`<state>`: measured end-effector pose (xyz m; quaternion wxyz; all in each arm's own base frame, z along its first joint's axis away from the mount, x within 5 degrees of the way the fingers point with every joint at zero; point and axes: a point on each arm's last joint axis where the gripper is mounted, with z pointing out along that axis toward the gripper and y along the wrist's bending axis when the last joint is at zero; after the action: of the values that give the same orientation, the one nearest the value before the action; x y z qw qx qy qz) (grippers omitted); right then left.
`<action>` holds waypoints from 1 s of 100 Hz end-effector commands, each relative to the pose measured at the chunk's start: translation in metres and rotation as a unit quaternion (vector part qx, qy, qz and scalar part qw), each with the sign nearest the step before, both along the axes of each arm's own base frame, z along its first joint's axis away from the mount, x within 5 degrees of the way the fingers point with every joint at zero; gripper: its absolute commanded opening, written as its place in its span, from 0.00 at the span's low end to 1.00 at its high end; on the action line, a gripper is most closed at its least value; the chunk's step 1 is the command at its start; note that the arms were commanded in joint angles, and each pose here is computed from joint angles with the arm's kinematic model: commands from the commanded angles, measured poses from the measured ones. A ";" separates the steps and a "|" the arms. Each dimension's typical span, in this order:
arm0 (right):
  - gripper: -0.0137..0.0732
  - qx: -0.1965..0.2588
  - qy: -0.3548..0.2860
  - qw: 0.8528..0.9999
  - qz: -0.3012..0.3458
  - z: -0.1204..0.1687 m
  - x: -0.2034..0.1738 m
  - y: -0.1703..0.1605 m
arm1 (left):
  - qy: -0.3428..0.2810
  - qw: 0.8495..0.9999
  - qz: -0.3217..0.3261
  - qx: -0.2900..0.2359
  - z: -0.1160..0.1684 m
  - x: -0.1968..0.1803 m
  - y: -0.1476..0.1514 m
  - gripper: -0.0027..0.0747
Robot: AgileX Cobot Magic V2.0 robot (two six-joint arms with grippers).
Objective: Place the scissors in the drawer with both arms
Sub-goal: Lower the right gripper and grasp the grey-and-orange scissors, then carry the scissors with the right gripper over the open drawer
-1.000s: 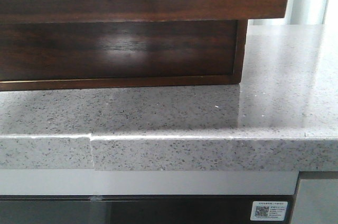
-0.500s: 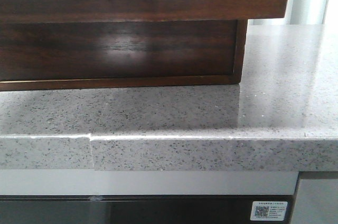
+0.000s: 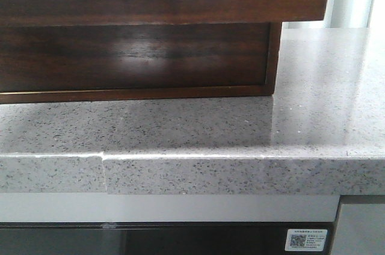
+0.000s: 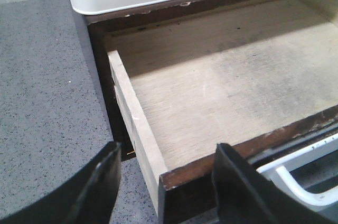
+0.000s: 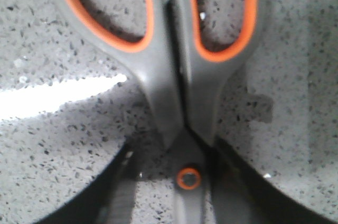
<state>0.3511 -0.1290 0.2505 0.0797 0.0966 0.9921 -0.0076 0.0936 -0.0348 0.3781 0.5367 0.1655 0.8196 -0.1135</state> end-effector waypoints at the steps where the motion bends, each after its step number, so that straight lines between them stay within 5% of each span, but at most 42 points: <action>1: 0.32 -0.009 -0.030 1.000 0.001 0.021 -0.002 -0.001 | -0.046 0.999 0.006 -0.024 0.017 0.002 -0.001 0.51; 26: 0.16 -0.009 -0.025 1.000 0.009 0.021 -0.003 -0.001 | -0.046 0.999 0.006 -0.024 0.016 0.002 -0.001 0.51; 62: 0.12 -0.018 -0.038 0.999 0.019 0.026 -0.003 -0.001 | -0.046 0.999 0.006 -0.022 0.016 0.002 0.000 0.51; 100: 0.12 -0.066 -0.164 0.983 0.044 0.117 -0.025 0.018 | -0.046 0.999 0.007 -0.020 0.016 0.002 0.000 0.51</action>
<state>0.3405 -0.1216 0.3121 0.1636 0.0669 0.9838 -0.0307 0.0939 -0.0346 0.3784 0.5386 0.1656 0.8185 -0.1118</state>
